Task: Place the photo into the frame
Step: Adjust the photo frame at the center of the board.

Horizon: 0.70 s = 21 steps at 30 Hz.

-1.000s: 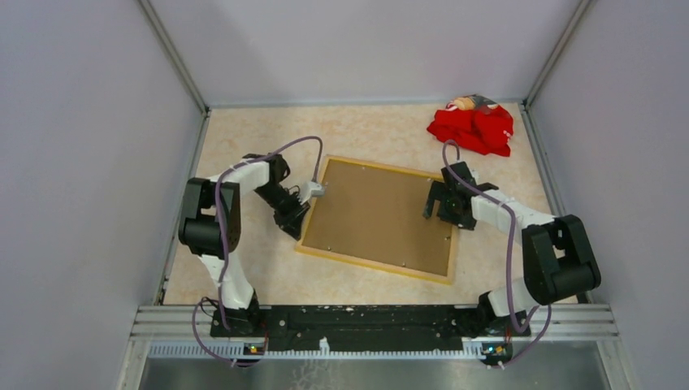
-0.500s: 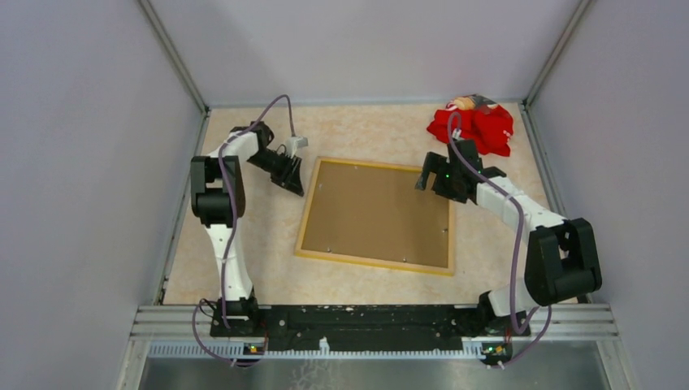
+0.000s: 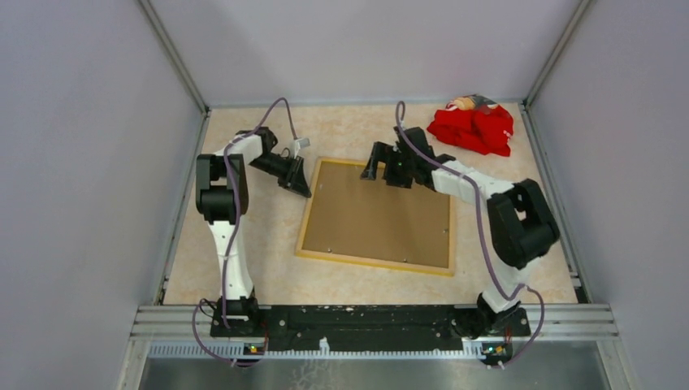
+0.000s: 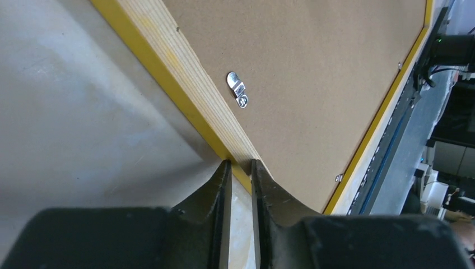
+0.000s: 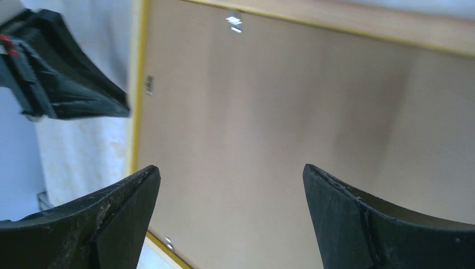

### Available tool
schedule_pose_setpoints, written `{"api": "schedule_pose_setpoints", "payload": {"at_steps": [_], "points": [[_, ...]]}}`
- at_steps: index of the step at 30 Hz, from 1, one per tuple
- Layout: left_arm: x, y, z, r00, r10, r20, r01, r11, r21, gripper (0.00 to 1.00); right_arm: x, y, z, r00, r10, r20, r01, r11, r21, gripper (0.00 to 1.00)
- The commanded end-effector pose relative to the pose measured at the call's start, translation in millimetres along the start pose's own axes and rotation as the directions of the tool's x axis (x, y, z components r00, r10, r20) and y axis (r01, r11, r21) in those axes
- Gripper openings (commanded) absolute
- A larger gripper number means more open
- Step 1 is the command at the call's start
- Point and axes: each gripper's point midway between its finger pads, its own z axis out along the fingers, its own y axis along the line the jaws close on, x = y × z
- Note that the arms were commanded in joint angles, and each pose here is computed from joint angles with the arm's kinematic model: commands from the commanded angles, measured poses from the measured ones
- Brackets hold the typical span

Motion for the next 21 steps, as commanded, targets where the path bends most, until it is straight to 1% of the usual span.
{"api": "schedule_pose_setpoints", "payload": {"at_steps": [1, 3, 5, 9, 13, 21], "points": [[3, 3, 10, 1.000, -0.023, 0.011, 0.023, 1.000, 0.012, 0.19, -18, 84, 34, 0.999, -0.035, 0.023, 0.039, 0.966, -0.255, 0.96], [11, 1, 12, 0.999, -0.032, 0.009, 0.032, 0.999, 0.014, 0.15, -8, 104, 50, 0.998, -0.068, -0.010, 0.062, 0.954, -0.293, 0.94], [21, -2, 14, 0.999, -0.039, 0.001, 0.039, 0.999, 0.017, 0.14, 1, 116, 61, 0.996, -0.079, -0.031, 0.066, 0.947, -0.314, 0.92], [31, -10, 18, 0.998, -0.055, -0.007, 0.055, 0.998, 0.040, 0.13, 11, 137, 74, 0.996, -0.078, -0.035, 0.059, 0.928, -0.369, 0.88], [39, -15, 21, 0.998, -0.055, -0.015, 0.055, 0.997, 0.046, 0.12, 22, 144, 79, 0.996, -0.071, -0.050, 0.046, 0.920, -0.390, 0.88], [49, -8, 27, 0.997, -0.073, -0.028, 0.073, 0.997, -0.007, 0.11, 53, 146, 93, 0.993, -0.073, -0.096, 0.030, 0.920, -0.392, 0.88]]}}
